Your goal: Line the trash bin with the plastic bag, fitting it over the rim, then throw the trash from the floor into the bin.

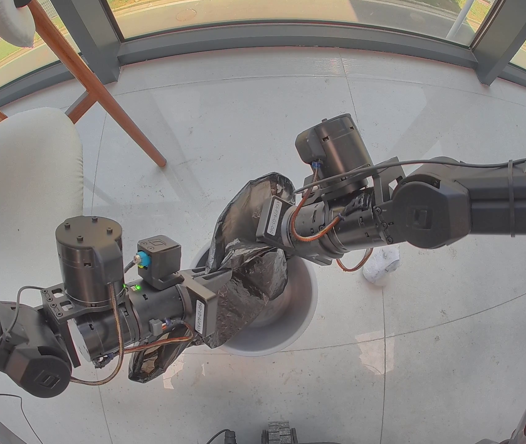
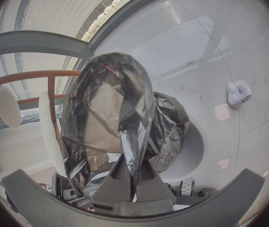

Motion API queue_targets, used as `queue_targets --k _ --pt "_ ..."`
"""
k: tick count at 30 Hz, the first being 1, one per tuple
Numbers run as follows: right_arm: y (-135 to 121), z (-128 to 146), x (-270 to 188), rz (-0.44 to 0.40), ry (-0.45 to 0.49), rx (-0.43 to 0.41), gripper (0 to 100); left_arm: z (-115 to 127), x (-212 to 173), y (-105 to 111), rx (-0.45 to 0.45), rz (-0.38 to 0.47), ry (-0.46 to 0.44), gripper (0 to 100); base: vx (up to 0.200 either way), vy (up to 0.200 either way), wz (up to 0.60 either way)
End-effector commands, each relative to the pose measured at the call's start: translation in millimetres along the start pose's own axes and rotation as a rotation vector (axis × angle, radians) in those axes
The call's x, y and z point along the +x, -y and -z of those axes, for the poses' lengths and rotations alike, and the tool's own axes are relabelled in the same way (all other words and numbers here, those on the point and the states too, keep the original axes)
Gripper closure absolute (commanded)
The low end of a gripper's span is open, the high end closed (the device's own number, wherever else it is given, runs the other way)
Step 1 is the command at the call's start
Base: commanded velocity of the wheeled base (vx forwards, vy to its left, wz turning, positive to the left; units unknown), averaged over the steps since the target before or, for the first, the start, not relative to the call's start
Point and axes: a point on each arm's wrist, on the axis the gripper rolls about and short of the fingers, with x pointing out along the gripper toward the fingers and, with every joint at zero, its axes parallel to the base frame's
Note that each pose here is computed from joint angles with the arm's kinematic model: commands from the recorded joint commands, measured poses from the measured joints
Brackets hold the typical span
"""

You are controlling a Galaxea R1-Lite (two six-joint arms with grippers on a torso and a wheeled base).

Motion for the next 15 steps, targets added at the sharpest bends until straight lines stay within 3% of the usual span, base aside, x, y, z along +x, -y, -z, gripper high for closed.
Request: queue_targets --k 1,2,3,15 --pt "-0.3 -3.8 -3.0 0.002 0.025 0.000 100 0.1 9.8 1.4 0.000 -0.001 -0.005 100 0.000 0.000 0.00" --pt "-0.5 -4.1 -3.2 0.001 0.027 0.000 100 0.1 9.8 1.4 0.000 -0.001 -0.005 100 0.000 0.000 0.00" --pt "-1.7 -3.4 -5.4 -0.002 0.026 -0.005 100 1.6 9.4 1.2 0.001 -0.011 -0.013 0 0.000 0.000 0.00" --pt "0.6 2.2 -11.7 0.008 0.015 -0.009 100 11.5 16.7 -0.7 -0.034 -0.010 -0.050 0 0.000 0.000 0.00"
